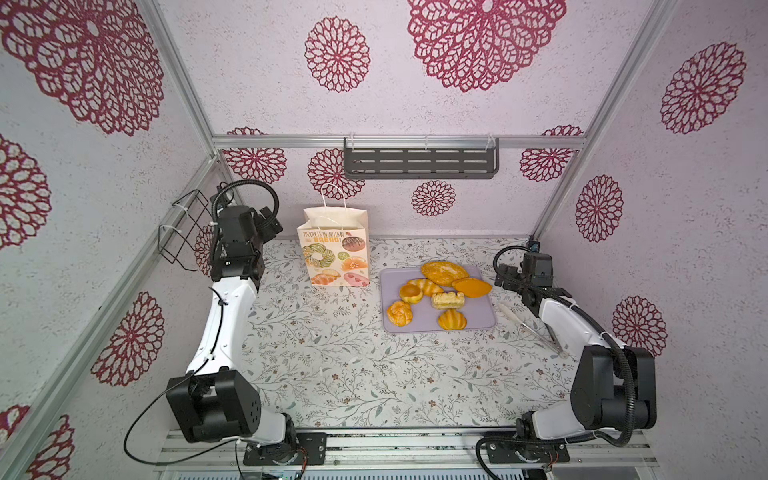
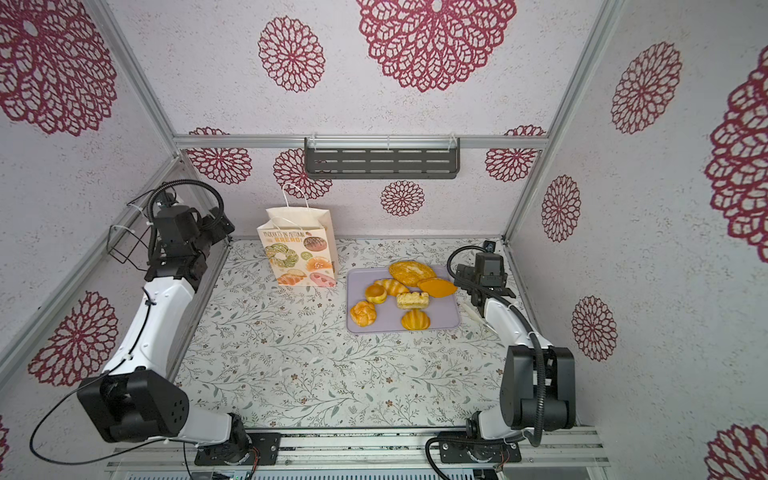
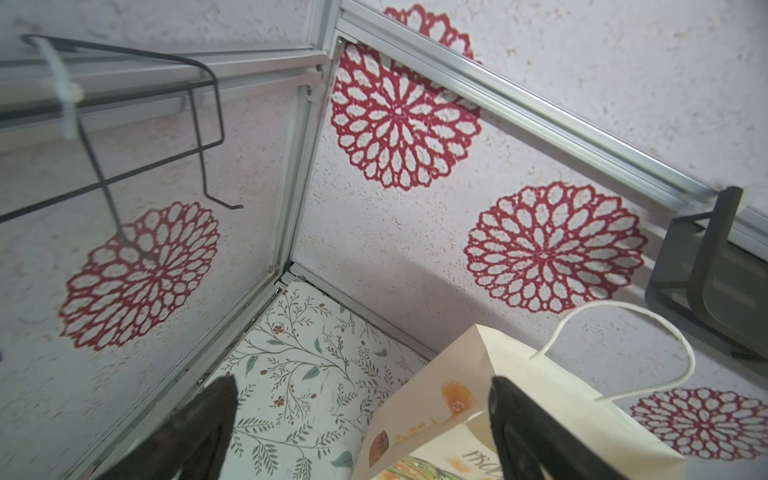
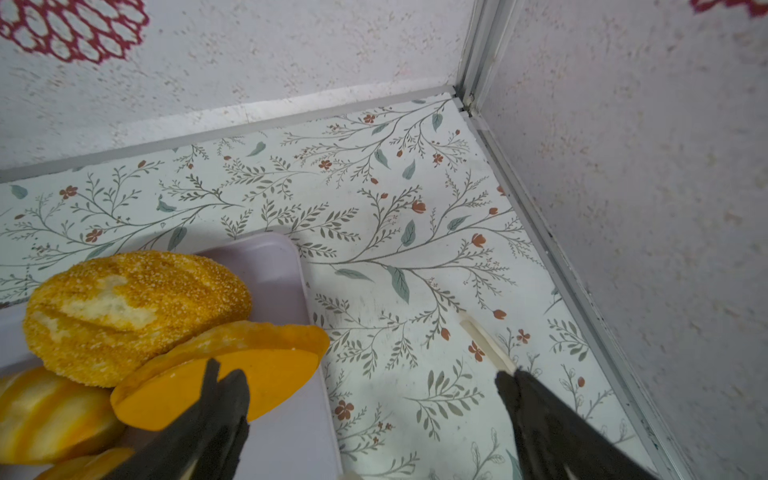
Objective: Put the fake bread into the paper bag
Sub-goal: 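Reach left gripper to the bag's top edge while right gripper nears tongs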
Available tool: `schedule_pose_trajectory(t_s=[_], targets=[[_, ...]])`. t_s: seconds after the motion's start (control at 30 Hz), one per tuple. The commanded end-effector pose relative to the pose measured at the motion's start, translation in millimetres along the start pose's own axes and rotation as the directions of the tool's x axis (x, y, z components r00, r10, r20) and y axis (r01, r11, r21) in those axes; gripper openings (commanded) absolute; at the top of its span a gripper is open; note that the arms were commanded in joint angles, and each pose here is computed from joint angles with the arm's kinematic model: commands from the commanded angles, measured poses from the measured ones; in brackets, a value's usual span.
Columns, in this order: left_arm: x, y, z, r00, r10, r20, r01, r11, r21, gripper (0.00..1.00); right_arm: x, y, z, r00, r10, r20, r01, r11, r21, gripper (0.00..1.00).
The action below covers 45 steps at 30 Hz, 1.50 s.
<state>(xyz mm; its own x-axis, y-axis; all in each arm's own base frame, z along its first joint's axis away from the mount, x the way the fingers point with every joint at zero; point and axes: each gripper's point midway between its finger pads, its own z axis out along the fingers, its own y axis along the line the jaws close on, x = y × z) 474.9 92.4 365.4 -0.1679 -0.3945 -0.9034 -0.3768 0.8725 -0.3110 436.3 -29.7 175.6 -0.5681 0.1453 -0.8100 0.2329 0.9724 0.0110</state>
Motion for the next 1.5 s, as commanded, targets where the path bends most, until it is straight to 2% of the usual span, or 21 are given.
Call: schedule_pose_trajectory(t_s=[0.0, 0.27, 0.4, 0.47, 0.67, 0.9, 1.17, 1.37, 1.47], targets=[[26.0, -12.2, 10.1, 0.979, 0.081, -0.186, -0.068, 0.995, 0.072, 0.97, -3.5, 5.3, -10.2, 1.000, 0.018, -0.025, -0.018, 0.999, -0.030, 0.99], [33.4, -36.4, 38.0, 0.928, 0.130, -0.350, -0.082, 0.986, 0.147, 0.97, -1.3, 3.5, -22.7, 0.999, 0.000, -0.037, -0.002, 0.999, -0.032, 0.99], [42.9, -46.9, 50.1, 0.900, 0.157, -0.408, -0.088, 0.979, 0.184, 0.97, 1.5, 3.0, -27.7, 0.999, -0.003, -0.047, 0.001, 0.999, -0.036, 0.99], [58.7, -51.0, 62.8, 0.872, 0.184, -0.454, -0.105, 0.975, 0.193, 0.97, 2.4, 3.6, -30.1, 0.999, -0.003, -0.052, 0.001, 0.999, -0.042, 0.99], [77.5, -68.0, 75.1, 0.833, 0.264, -0.486, -0.180, 0.960, 0.212, 0.97, 2.3, 3.2, -37.7, 0.999, -0.004, -0.054, 0.002, 0.999, -0.048, 0.99], [91.9, -84.2, 85.5, 0.824, 0.314, -0.472, -0.229, 0.946, 0.230, 0.97, 5.1, 2.9, -39.7, 0.998, -0.005, -0.057, 0.002, 0.999, -0.051, 0.99], [105.5, -77.5, 103.0, 0.813, 0.341, -0.473, -0.294, 0.940, 0.172, 0.97, 9.1, 2.2, -40.2, 0.998, -0.003, -0.062, 0.000, 0.999, -0.050, 0.99], [108.0, -74.0, 108.9, 0.815, 0.336, -0.472, -0.304, 0.941, 0.146, 0.99, 7.5, 1.8, -41.8, 0.999, -0.005, -0.054, 0.002, 0.999, -0.050, 0.99], [105.7, -76.3, 109.4, 0.822, 0.332, -0.462, -0.297, 0.943, 0.150, 0.91, 7.5, 1.7, -41.6, 0.999, -0.003, -0.054, 0.000, 0.999, -0.049, 0.99]])
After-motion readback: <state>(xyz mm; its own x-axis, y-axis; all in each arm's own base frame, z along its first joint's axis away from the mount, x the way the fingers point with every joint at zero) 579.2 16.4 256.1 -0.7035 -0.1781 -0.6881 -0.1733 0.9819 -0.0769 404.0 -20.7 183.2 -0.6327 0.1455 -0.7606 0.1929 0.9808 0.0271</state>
